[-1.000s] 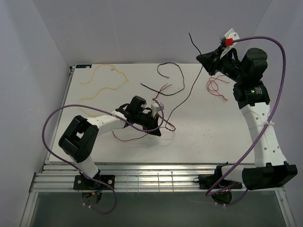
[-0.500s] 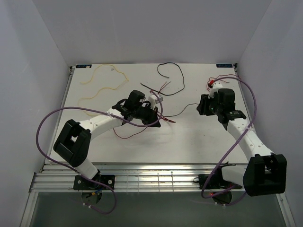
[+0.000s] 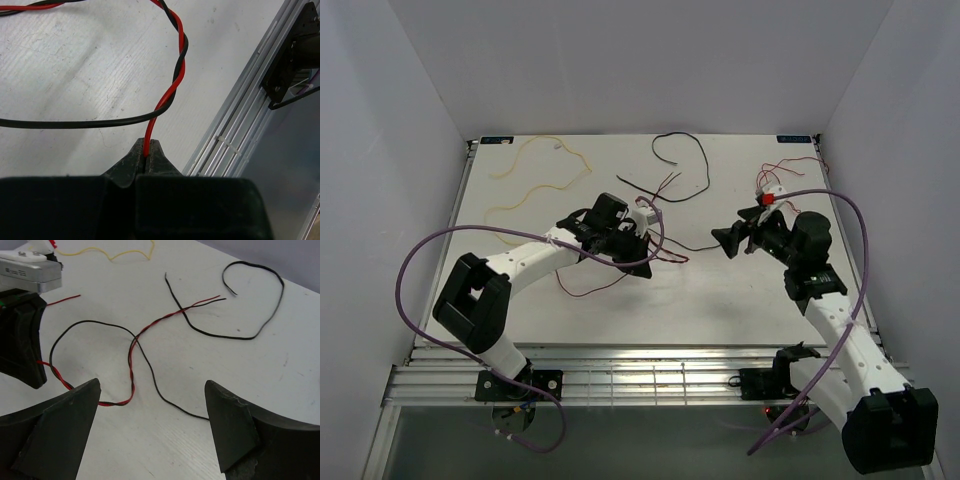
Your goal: Untangle the cables
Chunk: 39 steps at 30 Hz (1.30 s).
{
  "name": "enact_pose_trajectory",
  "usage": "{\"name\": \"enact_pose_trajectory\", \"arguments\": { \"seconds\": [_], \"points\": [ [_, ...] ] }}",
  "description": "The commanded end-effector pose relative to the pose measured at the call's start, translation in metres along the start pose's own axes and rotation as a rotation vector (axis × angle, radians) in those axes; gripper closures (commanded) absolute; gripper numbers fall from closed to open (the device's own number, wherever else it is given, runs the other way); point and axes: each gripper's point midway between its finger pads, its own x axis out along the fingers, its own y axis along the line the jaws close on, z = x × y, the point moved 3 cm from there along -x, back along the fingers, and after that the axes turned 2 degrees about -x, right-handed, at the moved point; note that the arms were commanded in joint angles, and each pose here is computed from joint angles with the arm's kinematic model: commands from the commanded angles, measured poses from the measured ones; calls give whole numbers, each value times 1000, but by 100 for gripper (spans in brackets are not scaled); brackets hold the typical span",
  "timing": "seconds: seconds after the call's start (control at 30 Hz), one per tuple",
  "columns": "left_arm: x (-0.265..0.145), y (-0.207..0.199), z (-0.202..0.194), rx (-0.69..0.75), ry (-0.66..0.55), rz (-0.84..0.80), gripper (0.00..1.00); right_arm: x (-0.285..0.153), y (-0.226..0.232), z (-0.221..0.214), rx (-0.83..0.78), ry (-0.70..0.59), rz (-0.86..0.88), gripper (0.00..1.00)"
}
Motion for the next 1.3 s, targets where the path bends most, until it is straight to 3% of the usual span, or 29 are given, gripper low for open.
{"name": "enact_pose_trajectory", "arguments": {
  "seconds": [0.0,0.17,0.37,0.6,0.97,1.27],
  "points": [
    [-16,-15,10,31,-42,-9,100,18,24,24,6,-87,163,10],
    [-14,-16,11,20,-49,-12,100,46,67,27,63,-17,303,10],
    [-13,-15,13,13,-58,-7,100,72,100,12,29,41,290,10],
    [-14,-17,16,16,-67,-10,100,100,100,-15,-78,181,203,10],
    [-14,-19,18,18,-77,-20,100,117,112,-39,-104,213,198,10],
    [-14,-17,16,14,-75,-15,100,111,116,-19,-86,158,203,10]
  ]
}}
